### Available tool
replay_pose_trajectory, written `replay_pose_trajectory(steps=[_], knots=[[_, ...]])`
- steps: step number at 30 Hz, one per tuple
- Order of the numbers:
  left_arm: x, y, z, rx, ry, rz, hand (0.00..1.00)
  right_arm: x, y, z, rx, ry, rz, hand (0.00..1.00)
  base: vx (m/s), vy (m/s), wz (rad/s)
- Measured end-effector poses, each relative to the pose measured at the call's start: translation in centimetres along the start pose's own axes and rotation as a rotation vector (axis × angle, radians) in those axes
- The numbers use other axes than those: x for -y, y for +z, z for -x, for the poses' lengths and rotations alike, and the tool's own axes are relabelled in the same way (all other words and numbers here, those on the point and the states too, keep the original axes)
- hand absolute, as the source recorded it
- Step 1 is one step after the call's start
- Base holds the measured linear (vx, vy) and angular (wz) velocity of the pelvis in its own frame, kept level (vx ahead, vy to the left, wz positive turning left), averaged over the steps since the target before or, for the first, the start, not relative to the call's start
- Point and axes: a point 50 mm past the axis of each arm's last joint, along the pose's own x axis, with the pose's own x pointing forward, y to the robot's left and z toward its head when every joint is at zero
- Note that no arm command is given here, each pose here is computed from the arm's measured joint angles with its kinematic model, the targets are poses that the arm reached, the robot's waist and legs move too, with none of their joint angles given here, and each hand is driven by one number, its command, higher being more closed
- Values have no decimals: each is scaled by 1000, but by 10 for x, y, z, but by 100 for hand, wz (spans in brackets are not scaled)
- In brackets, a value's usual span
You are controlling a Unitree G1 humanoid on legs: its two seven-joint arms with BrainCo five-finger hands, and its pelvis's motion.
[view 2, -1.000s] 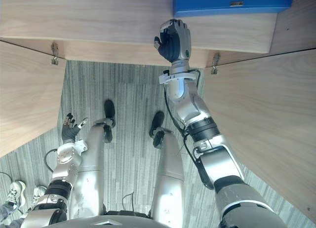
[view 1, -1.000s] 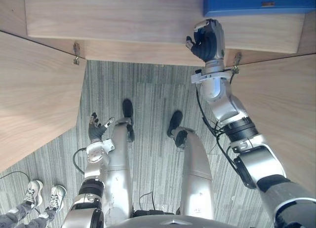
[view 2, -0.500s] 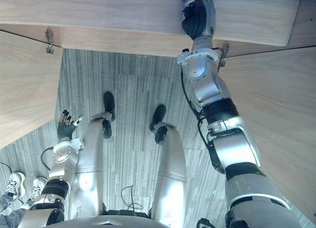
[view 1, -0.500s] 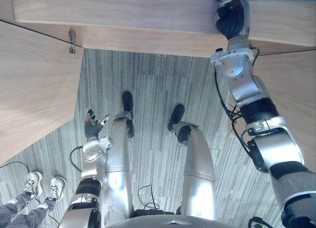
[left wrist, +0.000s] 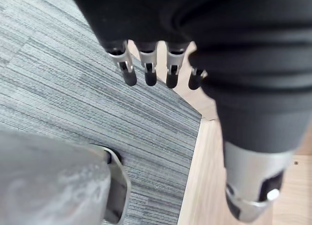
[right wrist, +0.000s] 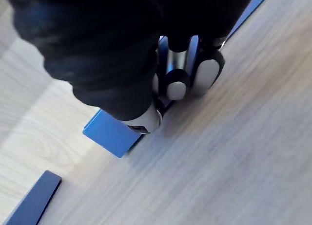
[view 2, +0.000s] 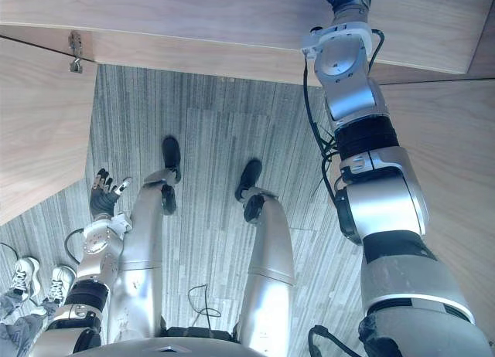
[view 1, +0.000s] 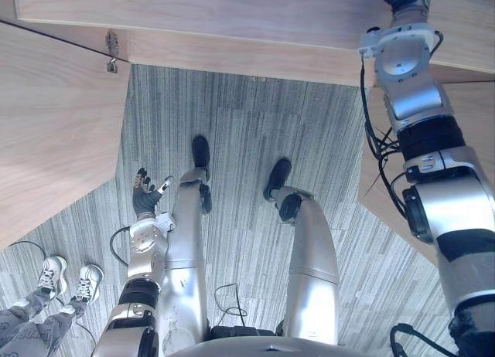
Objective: Walk over to the cabinet, pick up the folder, carry it to the office cabinet, place the folder inside the office cabinet, then close the office cabinet door
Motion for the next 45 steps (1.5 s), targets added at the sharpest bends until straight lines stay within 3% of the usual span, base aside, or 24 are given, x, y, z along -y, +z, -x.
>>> replay_pose_trajectory(steps=[5,13,20,28,33,38,41,45], knots=[[1,0,0,-2,1,5,0,3,0,-1,-16,-22,-65,100,3,-8,3],[2,-3,2,-17,20,49,0,14,-11,4,-130,-157,-381,100,0,-2,-1],[3,-10,6,-45,34,58,0,5,6,87,6,-174,-689,100,-14,-28,-9],[-13,-36,25,-147,68,18,0,-7,10,183,-47,-120,-887,100,31,-11,-21],[-26,-72,50,-296,80,-40,0,-40,4,241,-188,141,-850,100,151,11,-16],[-43,-105,80,-460,63,-151,0,-71,-29,312,-481,365,-740,100,159,15,-24],[-53,-120,91,-555,16,-253,0,-84,-76,371,-773,515,-533,100,110,25,-8],[-66,-122,93,-580,-13,-351,0,-74,-118,421,-1038,590,-338,100,78,23,-15]])
